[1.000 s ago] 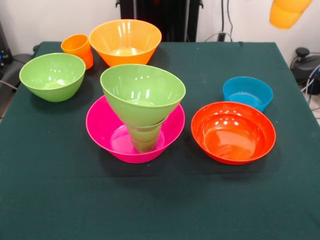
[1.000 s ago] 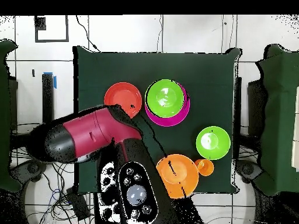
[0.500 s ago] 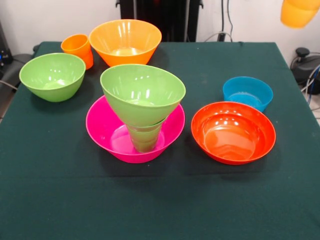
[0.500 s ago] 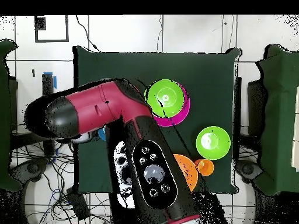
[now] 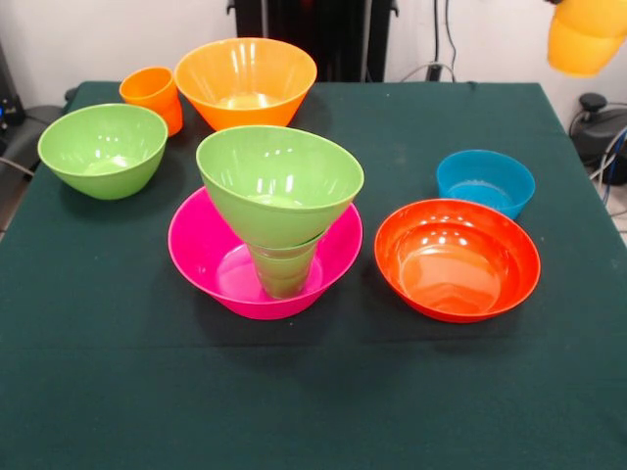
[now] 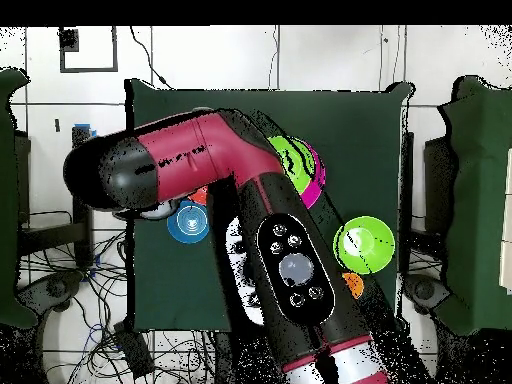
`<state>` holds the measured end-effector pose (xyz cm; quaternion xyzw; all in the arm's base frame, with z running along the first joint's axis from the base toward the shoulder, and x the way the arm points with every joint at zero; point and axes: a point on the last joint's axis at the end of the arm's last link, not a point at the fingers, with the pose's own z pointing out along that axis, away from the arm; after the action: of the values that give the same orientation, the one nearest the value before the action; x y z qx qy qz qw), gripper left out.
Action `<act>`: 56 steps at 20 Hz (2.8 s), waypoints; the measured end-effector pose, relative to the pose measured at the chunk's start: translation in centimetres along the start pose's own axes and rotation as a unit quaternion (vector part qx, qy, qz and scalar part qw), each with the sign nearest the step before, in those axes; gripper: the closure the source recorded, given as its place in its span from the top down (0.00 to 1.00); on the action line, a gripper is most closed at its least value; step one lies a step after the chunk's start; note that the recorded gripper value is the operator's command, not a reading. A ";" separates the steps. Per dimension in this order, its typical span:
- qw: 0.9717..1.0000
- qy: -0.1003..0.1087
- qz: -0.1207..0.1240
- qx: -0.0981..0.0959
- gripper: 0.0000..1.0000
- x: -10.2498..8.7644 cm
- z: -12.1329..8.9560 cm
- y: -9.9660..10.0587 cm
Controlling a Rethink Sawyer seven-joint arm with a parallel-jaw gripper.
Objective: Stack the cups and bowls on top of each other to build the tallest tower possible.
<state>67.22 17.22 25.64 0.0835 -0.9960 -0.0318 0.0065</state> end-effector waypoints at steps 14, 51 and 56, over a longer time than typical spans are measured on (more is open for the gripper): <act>0.999 0.024 -0.035 0.000 0.00 -0.5 3.1 -4.8; 0.991 0.031 -0.132 -0.018 0.00 -7.3 0.2 -12.1; 0.990 0.032 -0.138 -0.016 0.00 -8.0 0.5 -13.5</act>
<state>77.31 5.33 24.18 0.2208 -0.9736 -0.0461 0.0349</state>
